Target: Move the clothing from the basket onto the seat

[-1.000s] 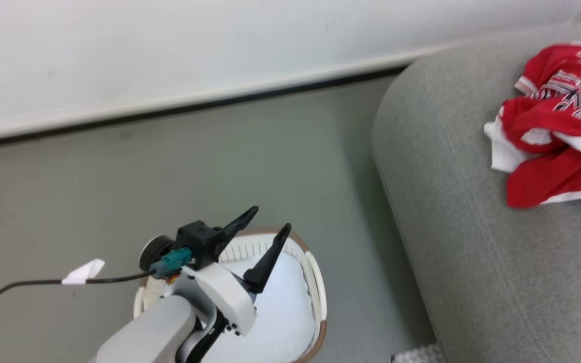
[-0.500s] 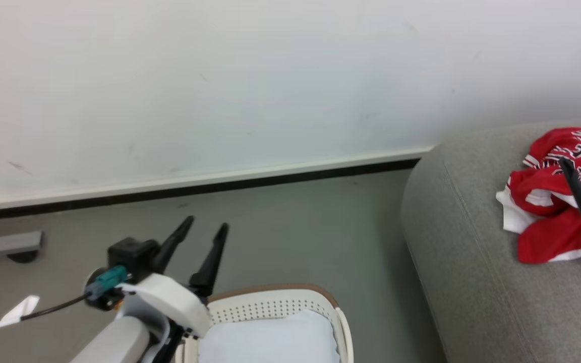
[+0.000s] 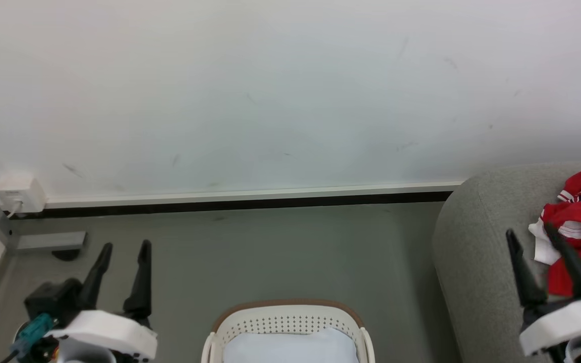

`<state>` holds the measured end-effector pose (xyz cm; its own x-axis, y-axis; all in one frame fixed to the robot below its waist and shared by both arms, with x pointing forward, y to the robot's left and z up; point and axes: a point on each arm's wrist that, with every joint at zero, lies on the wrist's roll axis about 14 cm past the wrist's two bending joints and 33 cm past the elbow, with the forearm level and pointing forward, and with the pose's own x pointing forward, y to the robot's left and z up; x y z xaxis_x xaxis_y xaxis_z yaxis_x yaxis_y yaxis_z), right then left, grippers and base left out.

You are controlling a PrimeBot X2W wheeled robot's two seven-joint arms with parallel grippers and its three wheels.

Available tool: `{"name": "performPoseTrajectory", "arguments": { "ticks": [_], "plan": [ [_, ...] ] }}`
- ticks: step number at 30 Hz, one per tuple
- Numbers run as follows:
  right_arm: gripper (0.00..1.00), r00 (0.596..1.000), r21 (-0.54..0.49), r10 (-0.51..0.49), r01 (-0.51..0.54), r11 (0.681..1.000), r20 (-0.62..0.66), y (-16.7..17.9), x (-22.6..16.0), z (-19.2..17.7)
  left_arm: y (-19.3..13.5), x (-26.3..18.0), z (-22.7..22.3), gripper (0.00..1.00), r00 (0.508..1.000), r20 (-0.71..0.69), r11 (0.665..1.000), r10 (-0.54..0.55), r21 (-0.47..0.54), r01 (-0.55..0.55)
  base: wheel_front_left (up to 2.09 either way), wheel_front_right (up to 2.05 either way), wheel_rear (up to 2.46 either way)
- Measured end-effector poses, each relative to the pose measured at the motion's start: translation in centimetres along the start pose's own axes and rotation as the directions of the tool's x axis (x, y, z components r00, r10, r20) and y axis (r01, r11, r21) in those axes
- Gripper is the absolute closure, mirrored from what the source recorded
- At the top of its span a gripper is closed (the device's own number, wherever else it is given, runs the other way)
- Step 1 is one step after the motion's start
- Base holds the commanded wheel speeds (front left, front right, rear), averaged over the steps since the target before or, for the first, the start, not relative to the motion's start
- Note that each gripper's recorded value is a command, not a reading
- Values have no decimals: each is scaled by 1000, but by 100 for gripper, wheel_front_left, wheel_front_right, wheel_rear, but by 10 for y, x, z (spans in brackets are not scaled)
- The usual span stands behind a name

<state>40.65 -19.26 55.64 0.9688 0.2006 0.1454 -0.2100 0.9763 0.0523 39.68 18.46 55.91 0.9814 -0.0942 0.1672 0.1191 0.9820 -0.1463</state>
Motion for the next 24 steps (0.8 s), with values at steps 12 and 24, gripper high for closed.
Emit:
{"name": "performPoseTrajectory", "arguments": {
  "ticks": [12,24],
  "plan": [
    [0,997,76,-50,55,996,-57,32,-35,-42,22,-36,-25,0,994,-36,994,106,18,-106,0,0,0],
    [0,998,54,-62,63,997,-32,32,-35,-35,21,-38,-32,0,994,-41,994,104,26,-103,0,0,0]
  ]
}}
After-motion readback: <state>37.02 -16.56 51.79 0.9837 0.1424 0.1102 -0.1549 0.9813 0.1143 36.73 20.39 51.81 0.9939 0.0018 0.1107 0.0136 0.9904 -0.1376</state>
